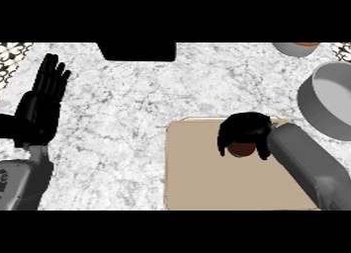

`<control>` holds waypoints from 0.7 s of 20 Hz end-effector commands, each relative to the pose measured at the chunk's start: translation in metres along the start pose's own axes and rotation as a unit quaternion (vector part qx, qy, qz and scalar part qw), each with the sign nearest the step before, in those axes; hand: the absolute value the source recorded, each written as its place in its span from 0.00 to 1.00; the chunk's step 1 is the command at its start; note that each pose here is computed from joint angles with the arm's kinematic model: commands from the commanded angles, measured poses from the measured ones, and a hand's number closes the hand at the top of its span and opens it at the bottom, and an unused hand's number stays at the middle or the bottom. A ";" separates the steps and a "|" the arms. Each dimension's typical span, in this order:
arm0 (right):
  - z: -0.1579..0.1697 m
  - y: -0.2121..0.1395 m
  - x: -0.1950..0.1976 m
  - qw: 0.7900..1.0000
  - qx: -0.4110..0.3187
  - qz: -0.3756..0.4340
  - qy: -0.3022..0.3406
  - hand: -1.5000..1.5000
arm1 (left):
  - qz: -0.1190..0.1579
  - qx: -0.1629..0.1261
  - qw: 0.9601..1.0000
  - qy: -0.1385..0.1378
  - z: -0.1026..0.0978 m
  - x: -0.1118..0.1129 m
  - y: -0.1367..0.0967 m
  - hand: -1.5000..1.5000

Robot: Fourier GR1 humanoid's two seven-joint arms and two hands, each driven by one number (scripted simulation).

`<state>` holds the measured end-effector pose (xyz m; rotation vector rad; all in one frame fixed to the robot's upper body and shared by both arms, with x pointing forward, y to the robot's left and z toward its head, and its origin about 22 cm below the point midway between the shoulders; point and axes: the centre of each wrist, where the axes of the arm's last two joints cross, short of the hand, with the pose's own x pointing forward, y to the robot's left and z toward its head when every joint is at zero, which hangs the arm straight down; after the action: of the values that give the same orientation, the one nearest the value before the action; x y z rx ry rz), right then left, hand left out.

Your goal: Pick the cupcake from the tray and place it in the pot

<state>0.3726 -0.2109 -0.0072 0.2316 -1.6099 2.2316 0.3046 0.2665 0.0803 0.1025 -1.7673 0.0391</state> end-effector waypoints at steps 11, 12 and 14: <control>0.008 0.010 0.024 0.993 -0.094 0.054 -0.048 1.00 | -0.010 0.016 1.000 -0.001 0.006 -0.003 -0.007 0.50; 0.006 -0.003 0.013 0.991 -0.114 0.052 -0.040 1.00 | -0.003 0.000 1.000 0.007 -0.001 0.010 -0.009 0.50; 0.030 -0.008 0.018 0.989 -0.135 0.055 -0.033 1.00 | 0.004 0.008 1.000 0.011 0.006 0.003 0.003 0.50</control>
<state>0.3605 -0.2170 0.0068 0.1413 -1.8405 2.1689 0.2980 0.2672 0.0824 0.1102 -1.7562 0.0491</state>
